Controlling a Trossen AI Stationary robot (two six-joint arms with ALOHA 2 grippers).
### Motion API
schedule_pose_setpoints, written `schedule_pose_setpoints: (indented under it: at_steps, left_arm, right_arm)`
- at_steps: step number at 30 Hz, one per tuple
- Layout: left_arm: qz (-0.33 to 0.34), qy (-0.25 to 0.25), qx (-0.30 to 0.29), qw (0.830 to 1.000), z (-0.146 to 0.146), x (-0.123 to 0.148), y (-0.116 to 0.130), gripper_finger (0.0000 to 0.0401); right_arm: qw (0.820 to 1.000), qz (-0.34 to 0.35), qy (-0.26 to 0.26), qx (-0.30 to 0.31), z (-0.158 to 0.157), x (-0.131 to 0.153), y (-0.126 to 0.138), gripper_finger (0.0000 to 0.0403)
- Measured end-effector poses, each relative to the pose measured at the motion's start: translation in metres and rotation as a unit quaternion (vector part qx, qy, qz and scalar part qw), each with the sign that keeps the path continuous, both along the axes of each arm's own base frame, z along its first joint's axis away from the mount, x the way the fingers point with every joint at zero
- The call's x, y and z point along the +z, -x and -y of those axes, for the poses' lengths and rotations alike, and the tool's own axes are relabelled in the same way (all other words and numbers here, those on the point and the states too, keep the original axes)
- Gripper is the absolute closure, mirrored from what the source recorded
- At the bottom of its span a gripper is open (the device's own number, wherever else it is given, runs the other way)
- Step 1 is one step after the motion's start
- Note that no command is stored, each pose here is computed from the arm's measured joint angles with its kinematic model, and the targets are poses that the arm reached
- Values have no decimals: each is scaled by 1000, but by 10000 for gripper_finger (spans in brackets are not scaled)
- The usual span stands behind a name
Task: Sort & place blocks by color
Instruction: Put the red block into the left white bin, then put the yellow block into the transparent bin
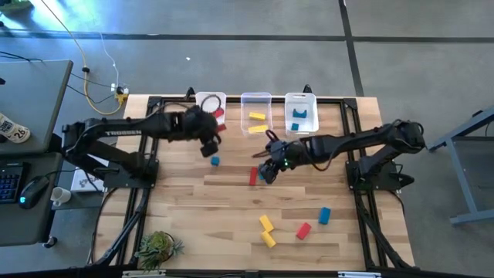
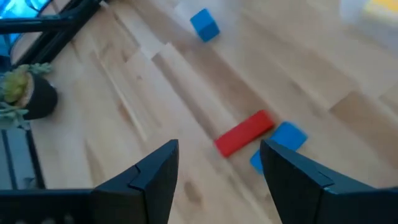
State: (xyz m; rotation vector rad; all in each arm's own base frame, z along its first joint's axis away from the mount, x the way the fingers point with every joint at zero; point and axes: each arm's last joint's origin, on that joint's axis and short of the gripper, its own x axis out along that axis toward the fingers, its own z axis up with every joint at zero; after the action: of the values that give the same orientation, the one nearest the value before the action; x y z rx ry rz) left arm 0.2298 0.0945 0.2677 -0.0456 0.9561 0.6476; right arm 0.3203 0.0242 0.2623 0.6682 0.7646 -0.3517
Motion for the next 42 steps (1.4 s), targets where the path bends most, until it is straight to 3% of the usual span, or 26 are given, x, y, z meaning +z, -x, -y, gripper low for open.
schedule_pose_setpoints:
  at_steps: [9,16,21,30,42]
  left_arm:
    - [9,46,71,996,-49,-6,22,329]
    - [5,108,117,987,-77,-24,31,328]
    - [-24,130,142,981,-93,-44,30,303]
    - [-9,115,153,981,-112,-57,25,281]
    - [4,96,144,985,-118,-37,19,204]
  right_arm:
    - [999,6,-34,-25,-41,0,6,192]
    - [1000,19,-10,-23,-70,0,14,192]
    - [1000,25,-7,-1,-91,0,20,192]
    - [997,36,-66,-5,-124,-16,15,192]
    - [984,142,-101,28,-148,-11,0,192]
